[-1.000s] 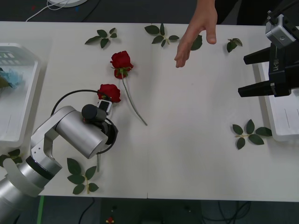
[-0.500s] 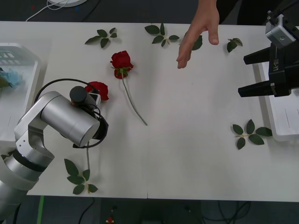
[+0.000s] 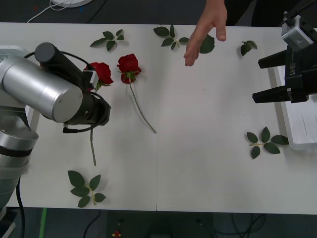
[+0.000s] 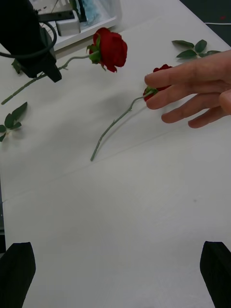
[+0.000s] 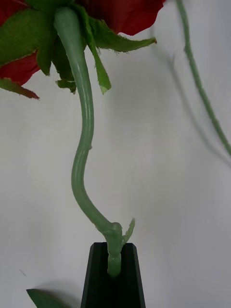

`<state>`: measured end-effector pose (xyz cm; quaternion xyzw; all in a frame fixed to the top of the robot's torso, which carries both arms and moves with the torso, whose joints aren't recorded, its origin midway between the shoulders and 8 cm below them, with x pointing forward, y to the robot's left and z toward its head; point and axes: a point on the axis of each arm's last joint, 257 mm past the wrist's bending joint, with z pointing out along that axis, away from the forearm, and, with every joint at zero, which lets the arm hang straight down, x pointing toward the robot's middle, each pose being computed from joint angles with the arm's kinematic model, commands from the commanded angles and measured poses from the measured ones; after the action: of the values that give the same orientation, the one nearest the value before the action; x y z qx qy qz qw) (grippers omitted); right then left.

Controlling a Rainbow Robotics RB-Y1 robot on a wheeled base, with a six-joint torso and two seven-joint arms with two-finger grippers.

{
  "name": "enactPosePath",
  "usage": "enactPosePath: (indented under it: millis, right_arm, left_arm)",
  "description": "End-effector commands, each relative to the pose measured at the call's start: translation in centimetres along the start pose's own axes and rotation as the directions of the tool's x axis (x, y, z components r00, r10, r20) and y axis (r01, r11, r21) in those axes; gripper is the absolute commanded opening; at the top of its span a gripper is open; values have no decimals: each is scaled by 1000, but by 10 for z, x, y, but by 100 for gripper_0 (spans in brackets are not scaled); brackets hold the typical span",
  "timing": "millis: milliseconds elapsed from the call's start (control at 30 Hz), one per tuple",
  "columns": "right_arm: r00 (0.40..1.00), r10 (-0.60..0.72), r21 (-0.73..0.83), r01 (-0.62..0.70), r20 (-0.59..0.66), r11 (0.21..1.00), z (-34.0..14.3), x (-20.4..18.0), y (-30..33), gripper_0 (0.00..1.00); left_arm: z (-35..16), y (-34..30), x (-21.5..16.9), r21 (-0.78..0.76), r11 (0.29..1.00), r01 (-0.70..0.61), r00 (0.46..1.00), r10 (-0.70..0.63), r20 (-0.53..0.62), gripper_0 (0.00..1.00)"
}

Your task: Place the red flowers into the right box and the blue flowers into the left box. If a person shows an open palm, hand one flower to the person first, then continue sorting.

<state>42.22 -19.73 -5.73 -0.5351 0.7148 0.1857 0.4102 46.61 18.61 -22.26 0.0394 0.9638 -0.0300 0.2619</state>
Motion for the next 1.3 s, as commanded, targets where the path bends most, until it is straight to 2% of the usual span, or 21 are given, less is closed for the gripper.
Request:
enactPosePath:
  millis: [33,167,400,567,667,733,767,800,933,967,1067,1100,1167,1233,1300]
  right_arm:
    - [999,-43,15,44,-20,999,-9,-1,-3,100]
    - [999,-43,15,44,-20,999,-9,-1,-3,100]
    - [999,-43,15,44,-20,999,-9,-1,-3,100]
    - [999,-43,15,44,-20,999,-9,-1,-3,100]
    - [999,-43,15,44,-20,999,-9,-1,-3,100]
    - [999,-43,15,44,-20,999,-9,-1,-3,100]
    - [999,-43,15,44,-20,999,-9,-1,-3,100]
    - [999,-43,15,44,-20,999,-9,-1,-3,100]
    - [999,-43,15,44,-20,999,-9,-1,-3,100]
    - [999,-43,15,44,-20,999,-9,-1,-3,100]
    - [999,-43,15,44,-20,999,-9,-1,-3,100]
    - [999,-43,15,44,-20,999,-9,-1,-3,100]
    - [999,-43,15,44,-20,999,-9,-1,-3,100]
    - [999,-43,15,44,-20,999,-9,-1,-3,100]
    - [999,-43,15,44,-20,999,-9,-1,-3,100]
  left_arm:
    - [-67,-17,-67,88,995,-43,992,32,124,0]
    - [-103,-22,-96,140,989,-54,985,30,170,0]
    - [-145,-41,-141,245,952,-184,949,107,297,0]
    - [-153,-50,-164,183,899,-398,854,290,432,0]
    - [-160,-59,-178,117,838,-533,754,407,515,0]
    - [-169,-72,-191,56,769,-637,642,489,591,0]
    - [-169,-76,-192,51,751,-658,619,501,604,0]
    - [-172,-86,-195,48,717,-695,574,514,638,0]
    - [-192,-119,-204,15,609,-793,408,511,756,0]
    - [-195,-124,-204,16,595,-803,388,503,772,0]
    - [-216,-147,-204,7,523,-852,282,448,849,0]
    - [-218,-149,-204,-6,511,-860,261,449,854,0]
    - [-230,-159,-203,-68,468,-881,168,445,880,0]
    - [-237,-164,-204,-119,440,-890,98,440,893,0]
    - [-243,-168,-203,-147,425,-893,56,429,901,0]
